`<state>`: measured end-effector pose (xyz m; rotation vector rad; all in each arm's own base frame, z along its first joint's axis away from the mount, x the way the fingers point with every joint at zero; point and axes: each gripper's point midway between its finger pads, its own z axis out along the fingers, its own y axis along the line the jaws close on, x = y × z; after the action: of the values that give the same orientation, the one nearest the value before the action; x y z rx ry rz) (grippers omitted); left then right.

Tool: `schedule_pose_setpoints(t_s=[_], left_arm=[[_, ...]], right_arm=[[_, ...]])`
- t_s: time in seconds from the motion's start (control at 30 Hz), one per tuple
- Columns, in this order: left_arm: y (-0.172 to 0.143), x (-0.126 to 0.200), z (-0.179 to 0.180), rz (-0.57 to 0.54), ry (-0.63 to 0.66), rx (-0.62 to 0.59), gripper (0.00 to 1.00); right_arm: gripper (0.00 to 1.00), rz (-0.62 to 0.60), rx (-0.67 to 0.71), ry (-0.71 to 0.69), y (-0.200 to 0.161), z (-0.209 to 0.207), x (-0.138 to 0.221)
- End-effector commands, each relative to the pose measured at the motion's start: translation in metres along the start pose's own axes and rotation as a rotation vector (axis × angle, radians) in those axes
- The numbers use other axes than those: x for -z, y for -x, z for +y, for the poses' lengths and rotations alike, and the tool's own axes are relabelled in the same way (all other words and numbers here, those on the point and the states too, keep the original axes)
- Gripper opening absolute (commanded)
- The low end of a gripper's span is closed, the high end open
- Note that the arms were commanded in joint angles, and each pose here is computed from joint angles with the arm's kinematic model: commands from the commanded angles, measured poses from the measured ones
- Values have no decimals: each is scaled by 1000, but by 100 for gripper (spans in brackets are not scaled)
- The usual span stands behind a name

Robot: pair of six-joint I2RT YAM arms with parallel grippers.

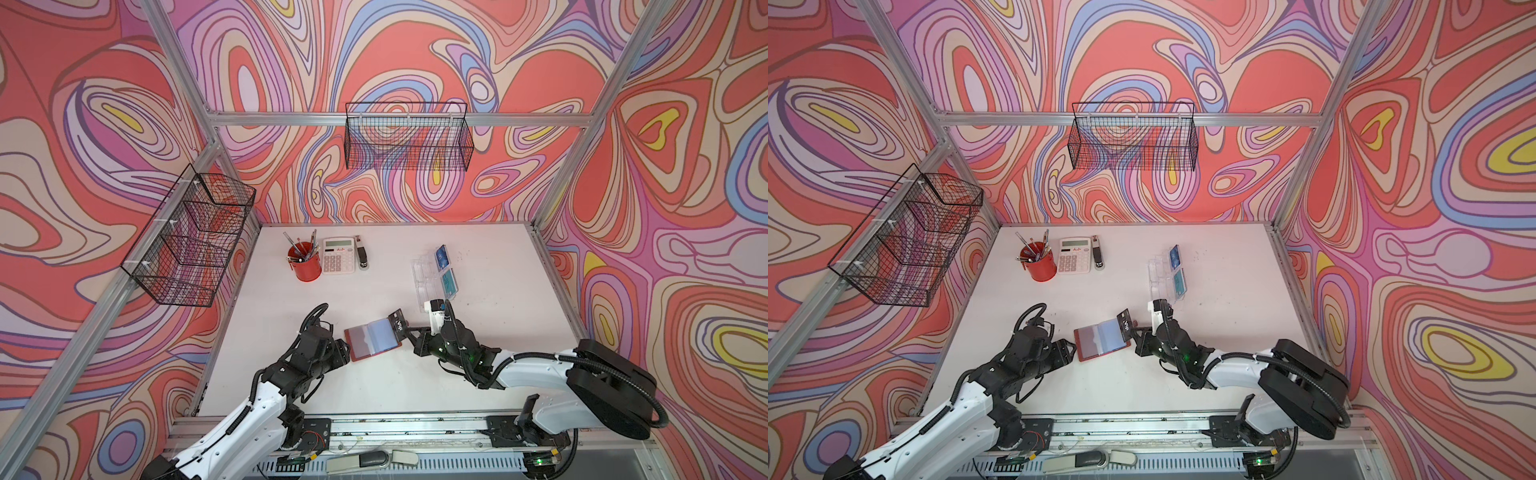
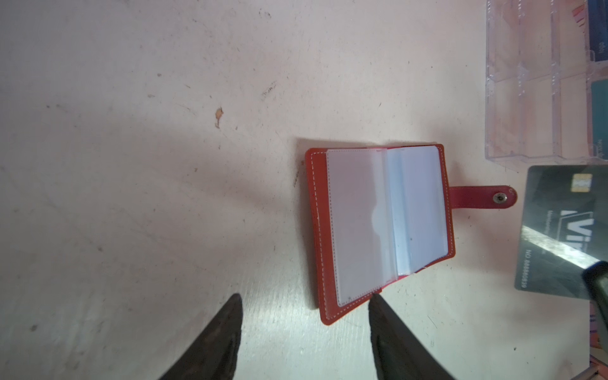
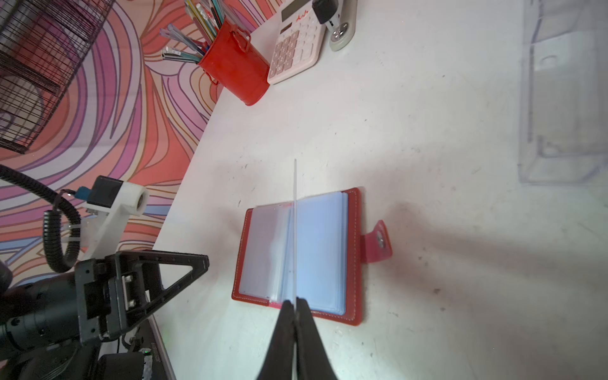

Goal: Insert credit cards into a card holder
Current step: Insert the credit card into the card slot.

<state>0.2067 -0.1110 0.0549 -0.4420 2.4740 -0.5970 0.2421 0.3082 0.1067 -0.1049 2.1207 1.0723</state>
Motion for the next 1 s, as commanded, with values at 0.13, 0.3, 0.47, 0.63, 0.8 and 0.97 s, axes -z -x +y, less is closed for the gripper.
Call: schedule_pose_setpoints(t_s=[0.13, 0.3, 0.47, 0.63, 0.8, 0.97], left_arm=[[-3, -7, 8, -10, 21, 19, 64], [-3, -12, 7, -14, 7, 27, 64], [-5, -15, 6, 5, 9, 23, 63], [-6, -20, 4, 17, 1, 24, 63], [-6, -23, 4, 23, 9, 23, 60], [-6, -26, 6, 26, 22, 24, 53]], right_arm=[[0, -45, -50, 72, 1, 19, -12], [0, -17, -45, 78, -14, 23, -23], [0, 1, -50, 84, -23, 25, -33], [0, 12, -55, 72, -28, 22, -40], [0, 21, -56, 50, -32, 17, -46], [0, 35, -76, 61, -34, 19, -53]])
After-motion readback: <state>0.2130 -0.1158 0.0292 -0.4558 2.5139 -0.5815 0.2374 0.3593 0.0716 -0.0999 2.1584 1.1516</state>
